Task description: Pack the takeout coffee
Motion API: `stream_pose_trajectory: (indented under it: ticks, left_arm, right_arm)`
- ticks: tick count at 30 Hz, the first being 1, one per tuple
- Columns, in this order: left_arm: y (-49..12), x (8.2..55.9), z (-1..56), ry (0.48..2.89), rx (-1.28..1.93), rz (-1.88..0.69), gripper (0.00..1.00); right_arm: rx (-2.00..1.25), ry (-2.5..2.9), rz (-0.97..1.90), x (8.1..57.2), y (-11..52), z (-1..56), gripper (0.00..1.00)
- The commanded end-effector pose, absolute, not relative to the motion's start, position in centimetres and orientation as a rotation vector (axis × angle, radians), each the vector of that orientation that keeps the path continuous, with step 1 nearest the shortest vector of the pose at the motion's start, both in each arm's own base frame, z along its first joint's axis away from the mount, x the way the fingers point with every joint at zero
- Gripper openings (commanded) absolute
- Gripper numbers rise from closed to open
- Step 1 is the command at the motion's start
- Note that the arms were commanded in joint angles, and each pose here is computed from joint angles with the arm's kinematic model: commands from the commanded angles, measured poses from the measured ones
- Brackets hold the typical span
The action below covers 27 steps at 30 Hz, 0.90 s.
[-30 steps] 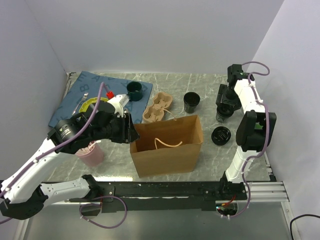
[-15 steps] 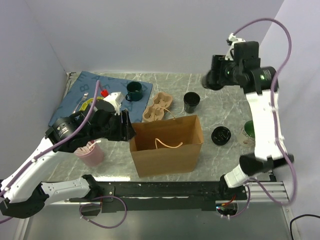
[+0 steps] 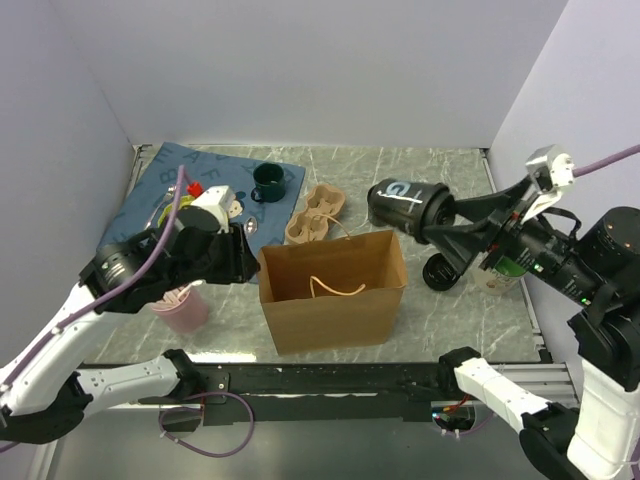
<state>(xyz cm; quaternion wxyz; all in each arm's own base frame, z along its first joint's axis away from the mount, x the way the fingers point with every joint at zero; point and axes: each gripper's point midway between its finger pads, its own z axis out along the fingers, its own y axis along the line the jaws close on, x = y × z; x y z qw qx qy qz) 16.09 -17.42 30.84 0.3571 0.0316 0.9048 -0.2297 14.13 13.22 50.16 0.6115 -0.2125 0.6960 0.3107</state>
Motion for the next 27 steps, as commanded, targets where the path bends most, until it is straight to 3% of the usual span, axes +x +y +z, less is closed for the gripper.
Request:
stream_pose_trajectory:
  ticks: [1, 4, 8, 13, 27]
  left_arm:
    - [-18.8, 17.8, 31.9, 2.282, 0.102, -0.598, 0.48]
    - [-19.8, 18.2, 32.1, 2.31, 0.094, -0.61, 0.37]
    - [-21.0, 18.9, 32.7, 2.282, 0.101, -0.648, 0.13]
    - [-22.4, 19.2, 34.6, 2.193, 0.151, -0.753, 0.01]
    - [-23.7, 19.5, 36.3, 2.033, 0.301, -0.819, 0.06]
  right_arm:
    - [-0.666, 1.625, 0.892, 13.4, 16.3, 48.4, 0.43]
    - [-0.732, 1.65, 0.958, 12.4, 17.0, 47.7, 0.42]
    - [-0.79, 1.692, 0.998, 12.1, 17.7, 45.8, 0.42]
    - [-0.838, 1.768, 0.986, 12.0, 18.1, 44.0, 0.42]
    - [-0.892, 2.036, 0.721, 12.4, 16.8, 38.1, 0.4]
